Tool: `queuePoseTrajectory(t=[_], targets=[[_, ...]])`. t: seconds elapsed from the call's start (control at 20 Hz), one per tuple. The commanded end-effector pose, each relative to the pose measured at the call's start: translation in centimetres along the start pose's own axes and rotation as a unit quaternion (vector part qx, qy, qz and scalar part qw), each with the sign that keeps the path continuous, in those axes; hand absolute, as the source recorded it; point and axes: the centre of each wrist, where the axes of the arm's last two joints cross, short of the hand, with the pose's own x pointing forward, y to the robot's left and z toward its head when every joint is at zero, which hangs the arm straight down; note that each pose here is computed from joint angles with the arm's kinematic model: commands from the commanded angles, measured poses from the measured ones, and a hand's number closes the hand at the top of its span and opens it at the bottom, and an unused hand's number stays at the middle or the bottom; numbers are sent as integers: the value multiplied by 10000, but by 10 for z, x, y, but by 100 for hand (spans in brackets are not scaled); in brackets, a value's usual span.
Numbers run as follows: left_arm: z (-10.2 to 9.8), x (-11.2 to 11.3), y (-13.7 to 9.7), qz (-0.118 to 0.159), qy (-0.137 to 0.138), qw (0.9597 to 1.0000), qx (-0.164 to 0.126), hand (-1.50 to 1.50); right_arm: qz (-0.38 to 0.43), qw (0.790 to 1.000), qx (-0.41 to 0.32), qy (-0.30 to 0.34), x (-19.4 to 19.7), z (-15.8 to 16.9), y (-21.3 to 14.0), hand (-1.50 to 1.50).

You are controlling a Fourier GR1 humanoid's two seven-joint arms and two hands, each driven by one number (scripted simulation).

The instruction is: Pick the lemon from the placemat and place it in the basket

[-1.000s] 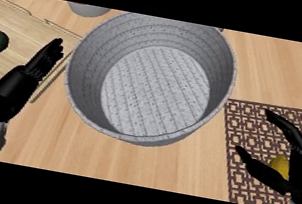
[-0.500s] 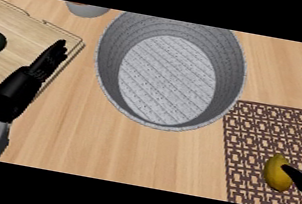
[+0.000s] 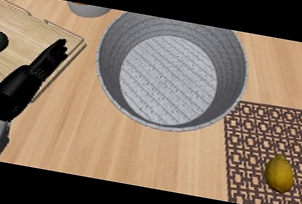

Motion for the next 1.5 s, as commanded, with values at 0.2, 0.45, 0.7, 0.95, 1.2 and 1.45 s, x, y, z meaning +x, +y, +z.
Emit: queuePoseTrajectory(t=[0.2,0.45,0.7,0.95,1.2,1.45], targets=[[-12,0,4,18,21,10000,69,0,49,9976,620,310,19,51,-53,-150],[18,10,2,-44,-42,10000,30,0,-144,9986,407,297,-6,61,-66,-150],[-4,3,-14,-22,-111,9999,-91,0,-501,9979,247,341,-10,44,-36,-150],[-11,4,-9,53,21,9999,-122,0,-692,9972,133,266,-38,30,2,-150],[14,4,-4,89,-41,9999,-72,0,-747,9969,-47,253,-50,24,24,-150],[-15,-7,-8,76,-113,9998,-122,0,-568,9980,-93,254,-52,-18,53,-150]])
